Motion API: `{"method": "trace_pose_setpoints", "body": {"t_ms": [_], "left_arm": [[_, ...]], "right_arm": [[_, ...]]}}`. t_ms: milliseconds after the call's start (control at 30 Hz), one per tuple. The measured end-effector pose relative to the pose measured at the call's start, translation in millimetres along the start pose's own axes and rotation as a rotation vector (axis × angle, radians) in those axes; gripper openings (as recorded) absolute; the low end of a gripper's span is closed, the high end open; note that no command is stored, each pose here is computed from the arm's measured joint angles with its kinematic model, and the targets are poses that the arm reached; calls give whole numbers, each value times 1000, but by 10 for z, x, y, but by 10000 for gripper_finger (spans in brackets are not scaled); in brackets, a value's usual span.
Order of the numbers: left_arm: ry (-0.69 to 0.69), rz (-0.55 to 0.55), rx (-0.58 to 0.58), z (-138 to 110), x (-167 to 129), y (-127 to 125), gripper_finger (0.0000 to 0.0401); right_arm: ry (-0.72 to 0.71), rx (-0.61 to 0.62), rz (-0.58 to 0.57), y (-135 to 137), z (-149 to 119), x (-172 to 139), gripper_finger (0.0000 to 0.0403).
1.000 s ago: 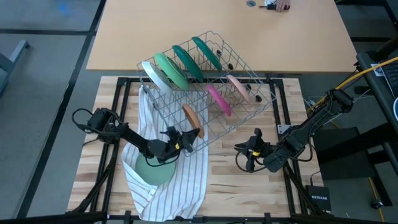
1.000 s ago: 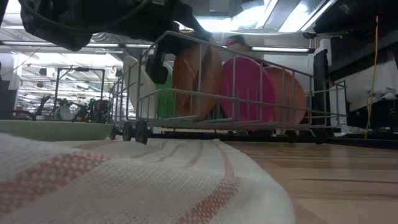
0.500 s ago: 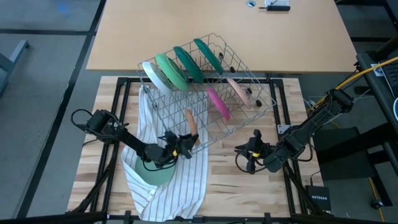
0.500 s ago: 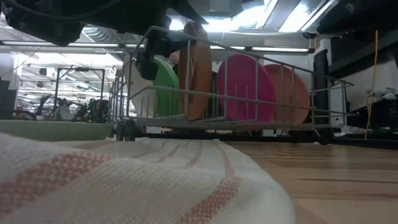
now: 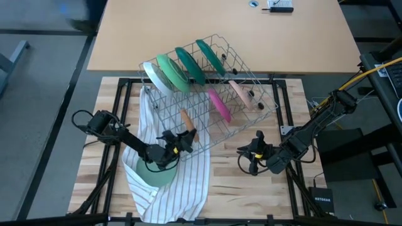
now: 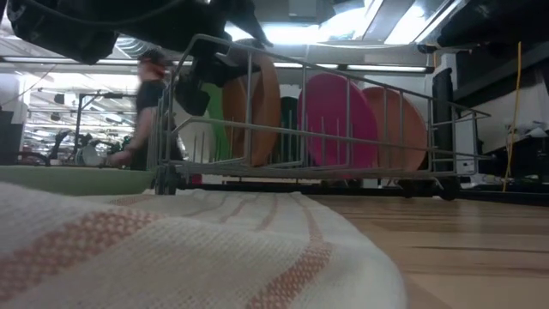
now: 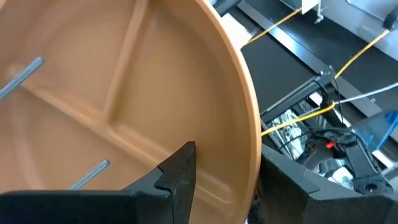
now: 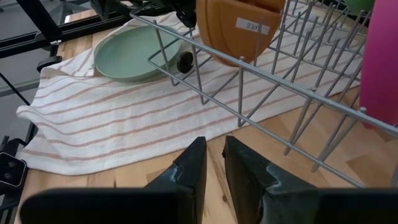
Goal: Sort dishes
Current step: Put the brown plate in the dish rack
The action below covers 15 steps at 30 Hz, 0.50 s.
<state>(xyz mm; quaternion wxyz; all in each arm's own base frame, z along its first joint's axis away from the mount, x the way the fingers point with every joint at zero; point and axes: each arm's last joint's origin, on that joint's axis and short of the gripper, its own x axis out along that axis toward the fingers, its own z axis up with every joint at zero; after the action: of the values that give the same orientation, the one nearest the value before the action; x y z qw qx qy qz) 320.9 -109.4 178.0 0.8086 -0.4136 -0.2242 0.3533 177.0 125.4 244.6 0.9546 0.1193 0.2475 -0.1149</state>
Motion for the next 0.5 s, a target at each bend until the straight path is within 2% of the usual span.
{"method": "trace_pose_setpoints", "body": {"t_ms": [267,500], "left_arm": [[-26,19,-74,25,69,21,144],[-14,12,34,13,31,9,176]], "right_arm": [[0,0,0,0,0,0,62],[4,0,4,1,-1,0,62]]}}
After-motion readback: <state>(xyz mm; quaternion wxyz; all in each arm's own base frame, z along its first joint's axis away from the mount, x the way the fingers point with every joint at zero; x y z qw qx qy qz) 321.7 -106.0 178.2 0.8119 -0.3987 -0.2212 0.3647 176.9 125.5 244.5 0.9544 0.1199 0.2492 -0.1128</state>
